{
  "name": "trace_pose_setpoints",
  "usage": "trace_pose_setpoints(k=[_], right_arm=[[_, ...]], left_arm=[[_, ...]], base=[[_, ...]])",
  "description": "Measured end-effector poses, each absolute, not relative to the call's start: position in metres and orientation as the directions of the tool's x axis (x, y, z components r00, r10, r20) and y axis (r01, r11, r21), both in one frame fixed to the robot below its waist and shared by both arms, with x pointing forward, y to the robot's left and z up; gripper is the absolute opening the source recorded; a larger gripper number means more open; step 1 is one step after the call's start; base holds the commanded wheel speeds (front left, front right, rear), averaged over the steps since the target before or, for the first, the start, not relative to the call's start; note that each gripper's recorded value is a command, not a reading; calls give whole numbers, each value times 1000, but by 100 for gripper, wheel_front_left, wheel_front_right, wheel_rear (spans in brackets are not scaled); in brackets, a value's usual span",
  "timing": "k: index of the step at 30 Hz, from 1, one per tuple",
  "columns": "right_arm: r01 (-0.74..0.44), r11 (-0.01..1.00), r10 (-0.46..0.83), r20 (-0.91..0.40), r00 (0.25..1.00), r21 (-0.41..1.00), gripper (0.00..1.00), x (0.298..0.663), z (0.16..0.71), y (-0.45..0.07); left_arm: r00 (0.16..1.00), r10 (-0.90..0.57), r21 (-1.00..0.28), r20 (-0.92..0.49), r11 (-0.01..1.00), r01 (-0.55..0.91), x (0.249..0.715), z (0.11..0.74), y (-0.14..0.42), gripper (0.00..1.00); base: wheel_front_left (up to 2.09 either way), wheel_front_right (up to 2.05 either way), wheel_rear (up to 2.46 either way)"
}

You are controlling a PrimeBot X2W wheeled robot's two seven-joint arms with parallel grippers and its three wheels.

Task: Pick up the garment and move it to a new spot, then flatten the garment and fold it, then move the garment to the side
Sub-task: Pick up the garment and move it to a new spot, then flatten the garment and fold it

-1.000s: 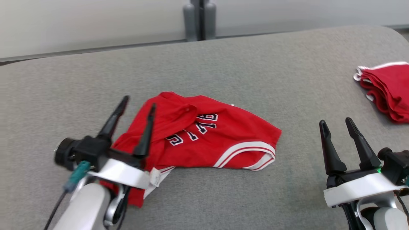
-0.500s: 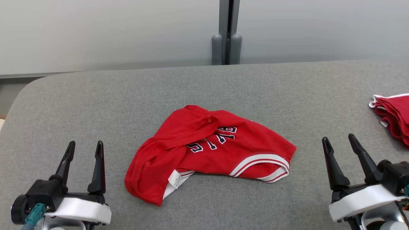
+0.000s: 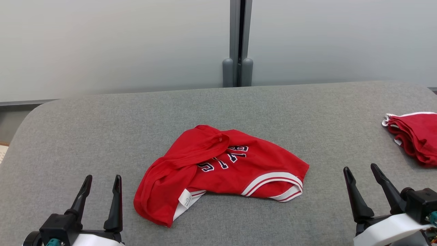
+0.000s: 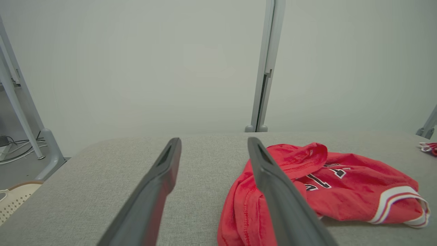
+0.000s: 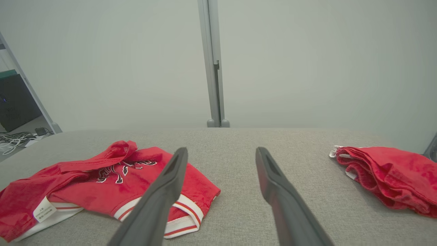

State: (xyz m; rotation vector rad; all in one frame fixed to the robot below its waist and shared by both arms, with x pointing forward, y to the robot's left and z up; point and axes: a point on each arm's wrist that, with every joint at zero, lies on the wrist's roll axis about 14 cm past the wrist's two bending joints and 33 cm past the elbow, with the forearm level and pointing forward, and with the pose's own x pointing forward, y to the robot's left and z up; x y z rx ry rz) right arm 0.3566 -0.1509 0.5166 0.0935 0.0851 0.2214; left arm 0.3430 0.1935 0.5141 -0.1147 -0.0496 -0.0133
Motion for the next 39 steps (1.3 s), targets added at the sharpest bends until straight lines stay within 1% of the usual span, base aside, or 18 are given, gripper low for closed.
trace_pose_setpoints(k=[6,30,34,39], right_arm=[[-200,974,209,-83,974,108,100,350,515,-155],[-202,971,214,-90,973,128,100,351,512,-151],[-205,970,218,-98,971,132,100,356,509,-150],[-219,966,233,-100,967,138,100,367,508,-144]], left_arm=[[999,-16,-116,51,993,22,340,517,191,100],[999,-30,-105,30,994,33,340,516,185,100],[996,-87,-74,28,993,89,351,519,171,100],[963,-270,-73,-23,961,267,375,514,120,100]], base=[[0,0,0],[0,0,0],[0,0,0],[0,0,0]])
